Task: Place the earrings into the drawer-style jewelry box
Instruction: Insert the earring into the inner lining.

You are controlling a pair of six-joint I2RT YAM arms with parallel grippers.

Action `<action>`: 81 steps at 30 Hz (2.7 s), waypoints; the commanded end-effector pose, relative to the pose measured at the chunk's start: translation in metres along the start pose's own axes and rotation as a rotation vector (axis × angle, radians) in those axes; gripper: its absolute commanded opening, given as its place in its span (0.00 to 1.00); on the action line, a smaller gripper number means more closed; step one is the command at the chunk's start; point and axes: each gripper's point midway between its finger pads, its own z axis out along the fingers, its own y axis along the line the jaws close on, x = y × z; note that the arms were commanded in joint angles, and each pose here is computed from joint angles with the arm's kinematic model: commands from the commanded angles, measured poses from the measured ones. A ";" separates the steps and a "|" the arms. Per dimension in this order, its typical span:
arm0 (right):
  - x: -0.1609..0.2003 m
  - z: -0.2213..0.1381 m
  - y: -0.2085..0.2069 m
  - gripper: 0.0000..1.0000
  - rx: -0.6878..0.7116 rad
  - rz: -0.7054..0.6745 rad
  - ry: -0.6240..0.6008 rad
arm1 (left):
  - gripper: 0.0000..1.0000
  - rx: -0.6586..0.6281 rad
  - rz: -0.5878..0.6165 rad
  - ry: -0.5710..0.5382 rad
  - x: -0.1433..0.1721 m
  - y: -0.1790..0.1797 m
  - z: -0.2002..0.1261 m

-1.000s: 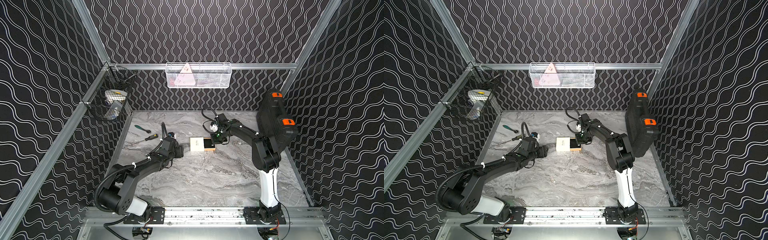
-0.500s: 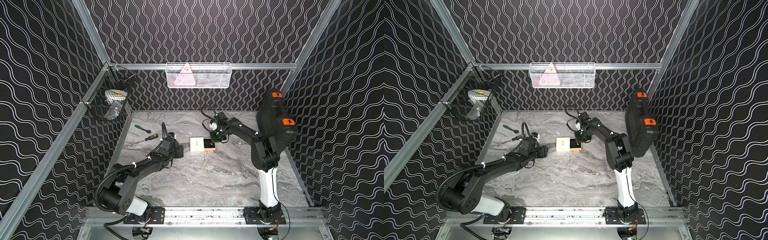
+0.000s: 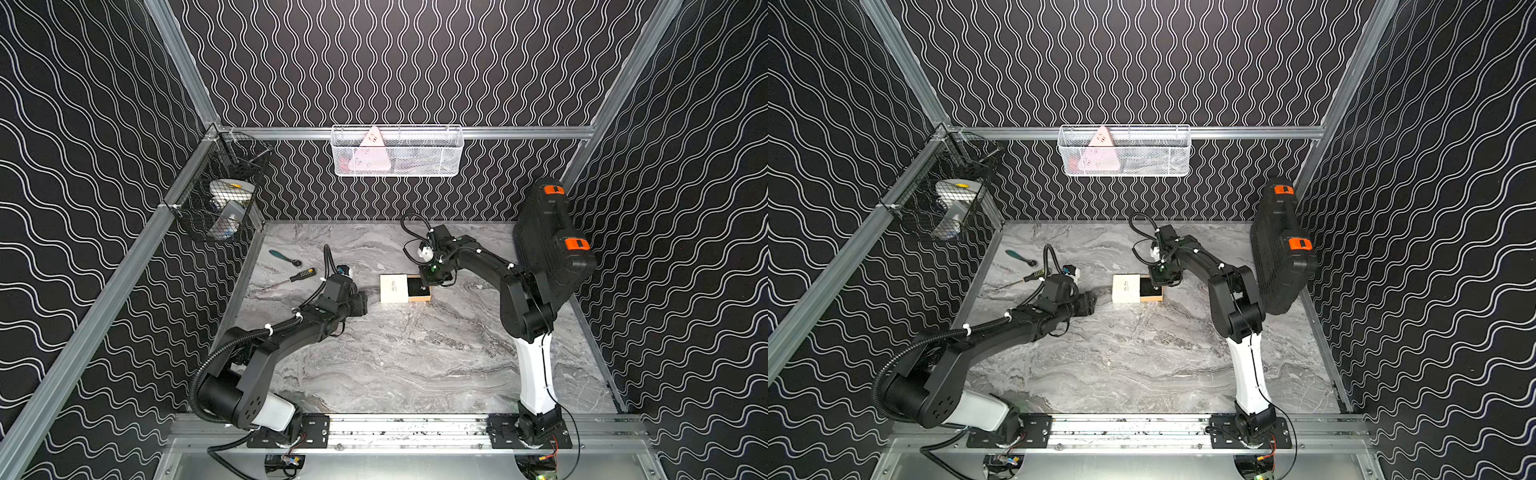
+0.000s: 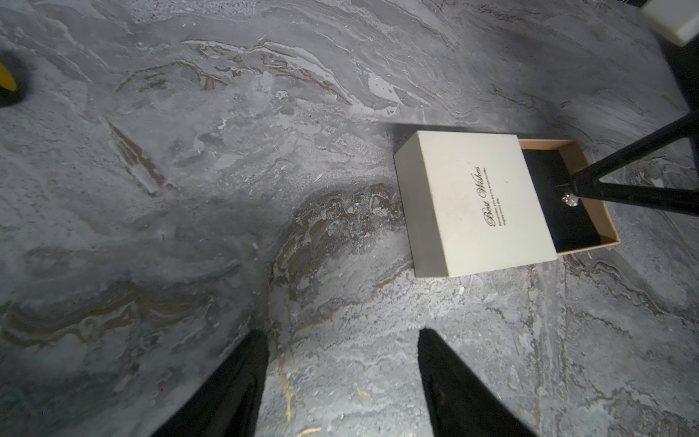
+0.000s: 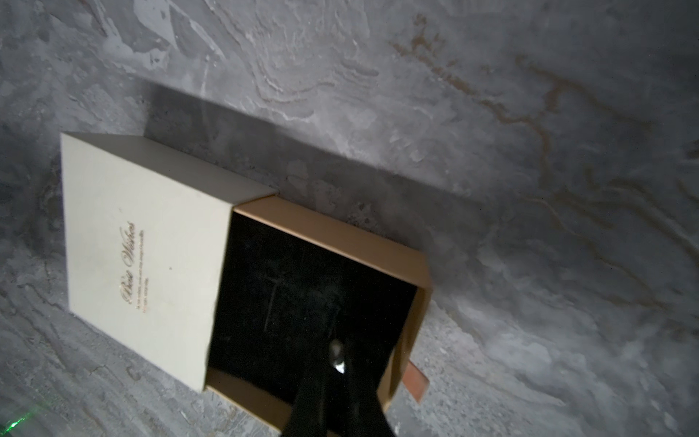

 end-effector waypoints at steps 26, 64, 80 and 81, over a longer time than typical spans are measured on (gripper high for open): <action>0.005 0.005 -0.002 0.00 0.030 -0.021 0.074 | 0.69 -0.004 0.007 -0.005 -0.003 0.000 0.003; 0.016 -0.040 0.007 0.00 0.022 -0.050 0.032 | 0.69 -0.003 0.006 -0.003 -0.003 0.000 0.003; 0.009 -0.016 0.003 0.00 0.021 -0.062 0.050 | 0.69 -0.007 0.010 -0.003 -0.002 0.001 0.002; 0.008 -0.015 0.003 0.00 0.021 -0.062 0.052 | 0.69 -0.007 0.010 -0.005 -0.003 0.001 0.002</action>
